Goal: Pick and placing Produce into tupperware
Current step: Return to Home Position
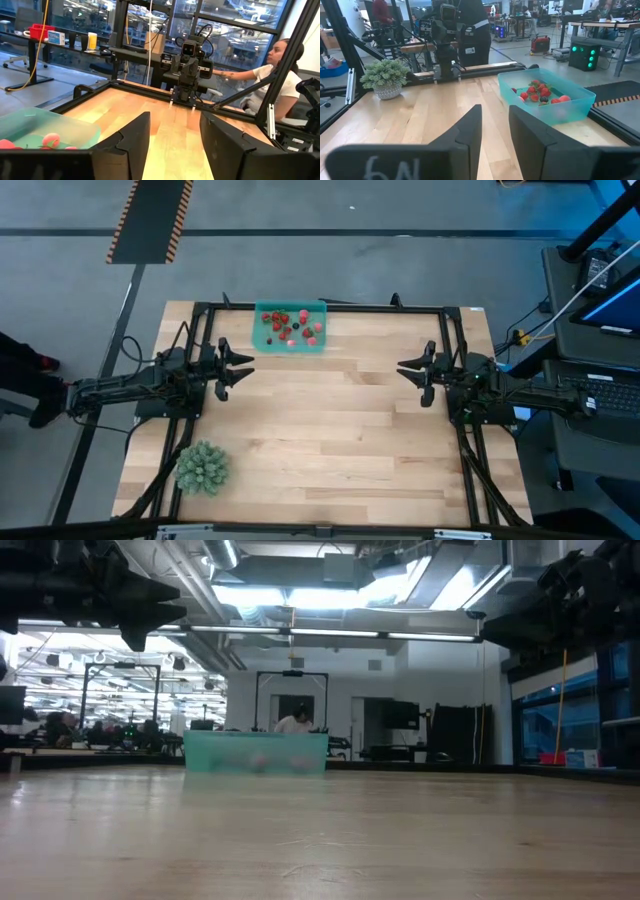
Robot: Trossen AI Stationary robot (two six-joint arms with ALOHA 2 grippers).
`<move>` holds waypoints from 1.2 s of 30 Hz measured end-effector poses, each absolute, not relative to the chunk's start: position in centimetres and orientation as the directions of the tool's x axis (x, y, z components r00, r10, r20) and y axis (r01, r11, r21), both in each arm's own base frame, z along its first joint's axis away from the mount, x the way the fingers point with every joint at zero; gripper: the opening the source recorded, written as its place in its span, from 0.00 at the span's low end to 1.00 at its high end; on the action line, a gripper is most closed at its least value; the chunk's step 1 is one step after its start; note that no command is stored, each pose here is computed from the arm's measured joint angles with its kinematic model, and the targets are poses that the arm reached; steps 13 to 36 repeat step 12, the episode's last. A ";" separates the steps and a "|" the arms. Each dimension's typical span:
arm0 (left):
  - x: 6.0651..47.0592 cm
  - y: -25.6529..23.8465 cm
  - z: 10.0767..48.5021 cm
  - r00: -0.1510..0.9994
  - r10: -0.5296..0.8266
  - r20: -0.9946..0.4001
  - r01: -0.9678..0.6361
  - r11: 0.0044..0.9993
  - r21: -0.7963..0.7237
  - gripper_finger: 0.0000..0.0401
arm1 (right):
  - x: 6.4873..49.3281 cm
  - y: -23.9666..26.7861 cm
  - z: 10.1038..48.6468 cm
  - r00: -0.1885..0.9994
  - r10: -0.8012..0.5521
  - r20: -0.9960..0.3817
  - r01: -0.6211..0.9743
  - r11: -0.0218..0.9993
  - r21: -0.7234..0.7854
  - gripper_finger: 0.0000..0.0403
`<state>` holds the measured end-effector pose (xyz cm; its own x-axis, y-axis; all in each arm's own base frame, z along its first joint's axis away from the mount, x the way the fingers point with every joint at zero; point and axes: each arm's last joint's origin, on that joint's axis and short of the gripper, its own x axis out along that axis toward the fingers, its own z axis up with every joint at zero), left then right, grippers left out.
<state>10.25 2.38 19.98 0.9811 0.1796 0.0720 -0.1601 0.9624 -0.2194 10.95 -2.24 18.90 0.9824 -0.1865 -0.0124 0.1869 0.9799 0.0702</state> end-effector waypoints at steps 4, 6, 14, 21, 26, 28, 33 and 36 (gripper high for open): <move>10.3 2.4 20.0 0.981 0.180 0.072 -0.160 0.962 -0.219 0.40 | 11.0 -2.2 18.9 0.982 -0.186 -0.012 0.187 0.980 0.070 0.25; 10.3 2.4 20.0 0.981 0.180 0.072 -0.160 0.962 -0.219 0.40 | 11.0 -2.2 18.9 0.982 -0.186 -0.012 0.187 0.980 0.070 0.25; 10.3 2.4 20.0 0.981 0.180 0.072 -0.160 0.962 -0.219 0.41 | 10.9 -2.2 18.9 0.982 -0.187 -0.012 0.187 0.980 0.070 0.25; 10.3 2.4 20.0 0.981 0.180 0.072 -0.160 0.962 -0.219 0.41 | 10.9 -2.2 18.9 0.982 -0.187 -0.012 0.187 0.980 0.070 0.25; 10.3 2.4 20.0 0.981 0.180 0.072 -0.160 0.962 -0.219 0.41 | 10.9 -2.2 18.9 0.982 -0.187 -0.012 0.187 0.980 0.070 0.25; 10.3 2.4 20.0 0.981 0.180 0.072 -0.160 0.962 -0.219 0.41 | 10.9 -2.2 18.9 0.982 -0.187 -0.012 0.187 0.980 0.070 0.25; 10.3 2.4 20.0 0.981 0.180 0.072 -0.160 0.962 -0.219 0.41 | 10.9 -2.2 18.9 0.982 -0.187 -0.012 0.187 0.980 0.070 0.25; 10.3 2.4 20.0 0.981 0.180 0.072 -0.160 0.962 -0.219 0.41 | 10.9 -2.2 18.9 0.982 -0.187 -0.012 0.187 0.980 0.070 0.25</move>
